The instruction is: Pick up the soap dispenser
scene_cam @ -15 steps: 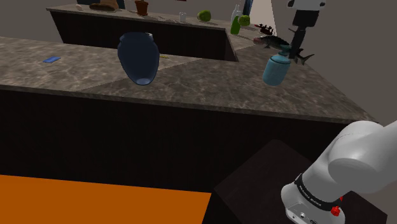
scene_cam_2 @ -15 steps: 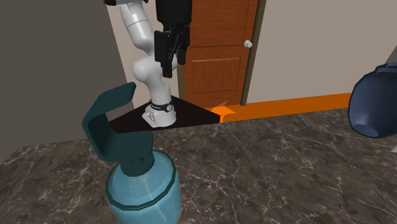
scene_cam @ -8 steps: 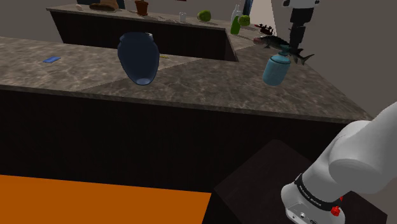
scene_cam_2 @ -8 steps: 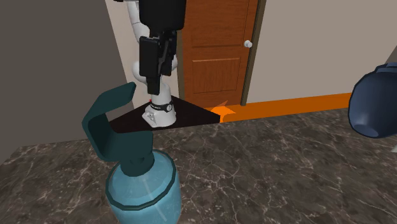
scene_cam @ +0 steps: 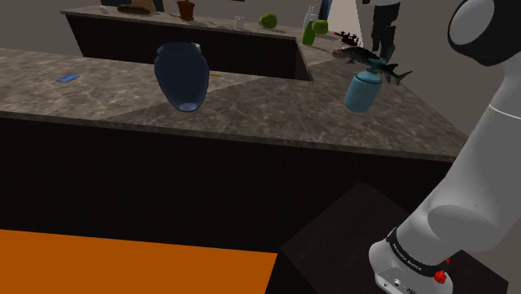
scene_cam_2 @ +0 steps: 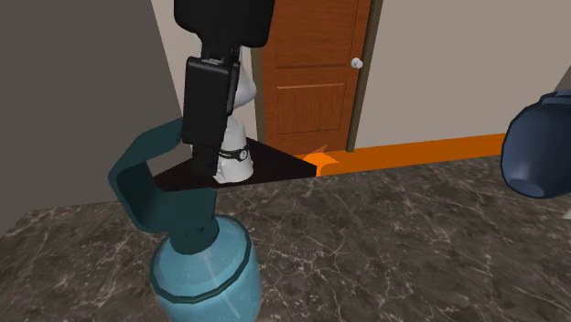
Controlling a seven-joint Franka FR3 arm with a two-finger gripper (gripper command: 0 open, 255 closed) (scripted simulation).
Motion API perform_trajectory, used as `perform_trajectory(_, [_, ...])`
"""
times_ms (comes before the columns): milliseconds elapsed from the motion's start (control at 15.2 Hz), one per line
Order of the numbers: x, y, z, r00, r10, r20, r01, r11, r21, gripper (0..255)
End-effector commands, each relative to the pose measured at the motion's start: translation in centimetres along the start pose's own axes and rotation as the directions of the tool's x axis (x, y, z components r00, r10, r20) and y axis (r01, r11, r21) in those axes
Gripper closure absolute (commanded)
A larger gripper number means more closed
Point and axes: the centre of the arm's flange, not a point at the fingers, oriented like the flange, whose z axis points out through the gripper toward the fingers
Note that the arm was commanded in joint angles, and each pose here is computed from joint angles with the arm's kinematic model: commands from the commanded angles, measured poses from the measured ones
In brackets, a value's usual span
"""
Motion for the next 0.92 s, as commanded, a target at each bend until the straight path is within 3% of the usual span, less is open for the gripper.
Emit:
perform_trajectory(0, [0.7, 2.7, 0.1, 0.998, -0.059, 0.025, 0.059, 0.998, -0.014, 0])
perform_trajectory(132, [1.1, 4.4, -0.1, 0.994, -0.096, 0.043, 0.097, 0.995, -0.023, 0])
perform_trajectory(726, [2.1, 4.4, 3.7, 0.994, -0.096, 0.043, 0.097, 0.995, -0.023, 0])
perform_trajectory(792, [2.1, 4.4, 3.7, 0.994, -0.096, 0.043, 0.097, 0.995, -0.023, 255])
perform_trajectory(858, [2.1, 4.4, 3.7, 0.994, -0.096, 0.043, 0.097, 0.995, -0.023, 255])
